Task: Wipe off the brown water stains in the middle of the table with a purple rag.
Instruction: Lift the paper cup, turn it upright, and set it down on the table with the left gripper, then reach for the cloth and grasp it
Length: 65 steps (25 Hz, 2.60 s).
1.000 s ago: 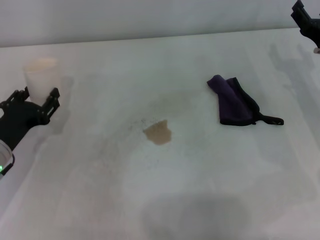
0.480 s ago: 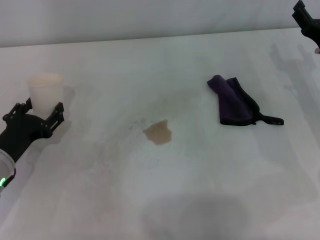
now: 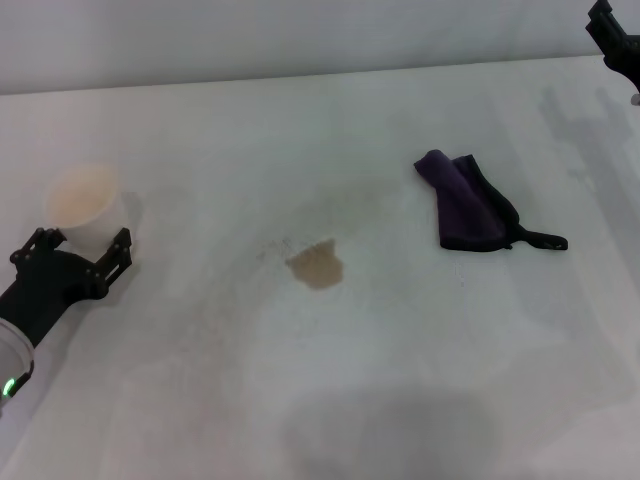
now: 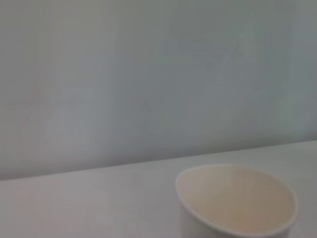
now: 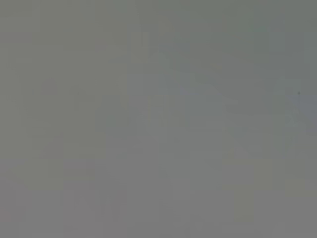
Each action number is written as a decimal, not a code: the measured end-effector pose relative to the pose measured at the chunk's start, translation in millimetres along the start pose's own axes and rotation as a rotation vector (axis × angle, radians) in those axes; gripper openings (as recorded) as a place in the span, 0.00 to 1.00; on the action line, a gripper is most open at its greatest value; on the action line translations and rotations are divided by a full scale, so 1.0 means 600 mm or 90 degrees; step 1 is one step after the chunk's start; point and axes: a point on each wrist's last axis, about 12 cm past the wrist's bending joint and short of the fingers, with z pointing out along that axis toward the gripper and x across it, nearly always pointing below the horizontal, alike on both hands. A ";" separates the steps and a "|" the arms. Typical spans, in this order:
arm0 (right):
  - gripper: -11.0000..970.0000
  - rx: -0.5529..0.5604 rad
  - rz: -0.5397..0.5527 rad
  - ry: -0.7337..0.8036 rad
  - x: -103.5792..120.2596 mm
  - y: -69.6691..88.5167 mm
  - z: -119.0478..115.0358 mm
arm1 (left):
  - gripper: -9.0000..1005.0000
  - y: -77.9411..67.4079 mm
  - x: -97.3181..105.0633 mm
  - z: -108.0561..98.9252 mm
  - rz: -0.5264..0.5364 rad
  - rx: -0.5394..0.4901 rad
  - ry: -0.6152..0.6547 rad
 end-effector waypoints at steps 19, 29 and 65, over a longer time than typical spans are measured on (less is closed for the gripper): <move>0.89 0.002 -0.001 0.001 0.000 -0.002 0.000 | 0.88 0.000 0.028 -0.053 -0.051 -0.028 -0.030; 0.89 -0.092 0.018 -0.001 -0.011 0.033 0.017 | 0.89 0.000 0.039 -0.114 -0.102 -0.072 -0.116; 0.89 -0.209 -0.540 0.602 -0.114 0.293 0.056 | 0.89 0.066 -0.001 -0.121 -0.171 -0.217 -0.242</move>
